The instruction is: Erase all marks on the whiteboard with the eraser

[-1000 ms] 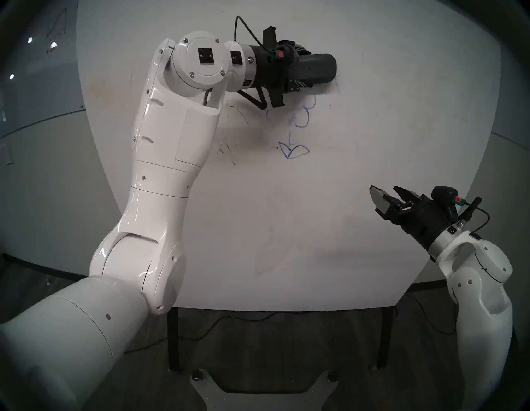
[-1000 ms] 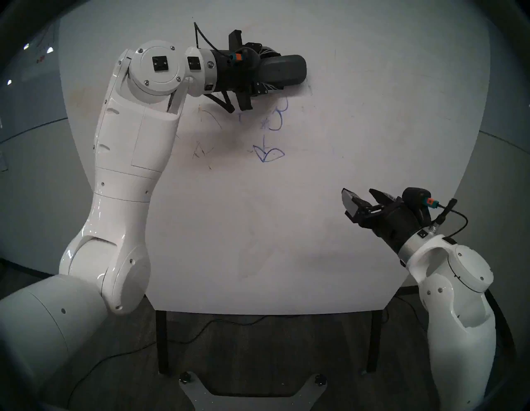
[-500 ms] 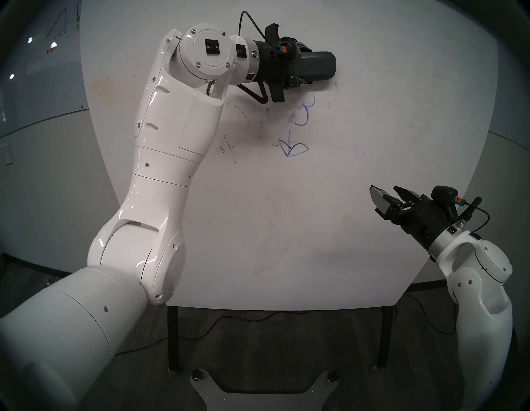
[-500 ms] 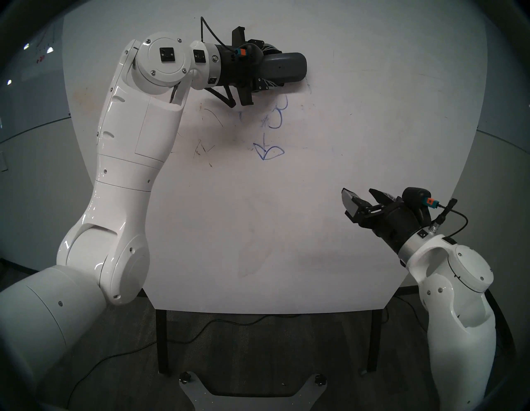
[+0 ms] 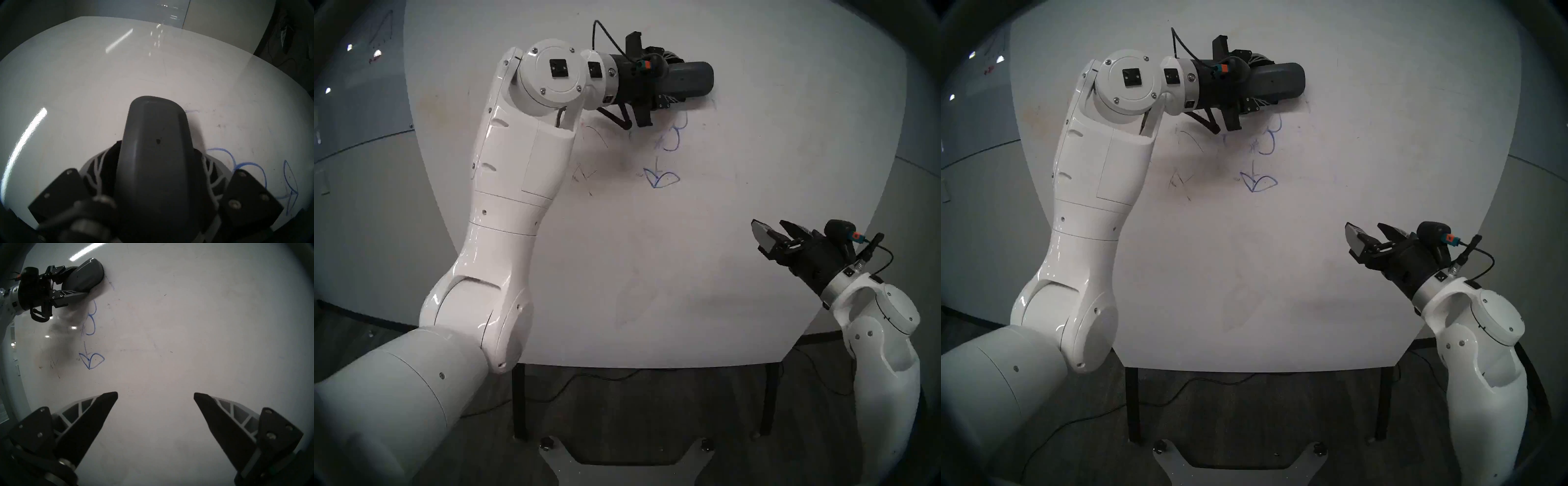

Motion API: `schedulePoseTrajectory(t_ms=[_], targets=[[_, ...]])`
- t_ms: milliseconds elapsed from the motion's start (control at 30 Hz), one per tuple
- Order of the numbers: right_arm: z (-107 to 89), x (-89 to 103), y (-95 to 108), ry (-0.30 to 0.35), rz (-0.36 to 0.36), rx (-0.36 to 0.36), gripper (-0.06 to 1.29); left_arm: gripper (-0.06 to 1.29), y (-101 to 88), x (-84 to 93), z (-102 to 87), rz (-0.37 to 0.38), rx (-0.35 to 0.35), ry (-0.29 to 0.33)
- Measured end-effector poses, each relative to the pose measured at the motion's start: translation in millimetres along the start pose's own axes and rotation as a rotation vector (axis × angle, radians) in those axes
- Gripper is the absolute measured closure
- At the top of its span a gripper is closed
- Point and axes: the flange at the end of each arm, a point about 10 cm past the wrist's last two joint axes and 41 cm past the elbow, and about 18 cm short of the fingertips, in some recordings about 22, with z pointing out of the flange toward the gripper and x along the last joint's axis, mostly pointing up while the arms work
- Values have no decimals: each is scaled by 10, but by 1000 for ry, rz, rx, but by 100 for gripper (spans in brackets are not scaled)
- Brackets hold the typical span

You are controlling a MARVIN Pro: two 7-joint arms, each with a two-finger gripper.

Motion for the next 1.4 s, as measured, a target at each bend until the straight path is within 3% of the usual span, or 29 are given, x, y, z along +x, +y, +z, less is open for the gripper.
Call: schedulePoseTrajectory(t_ms=[1033,1400], targets=[[0,-1,1,0,0,0,0,56,339,-141,-87,-43,23,6],[0,-1,1,0,0,0,0,56,539,-209,-102,-58,-10,-5]])
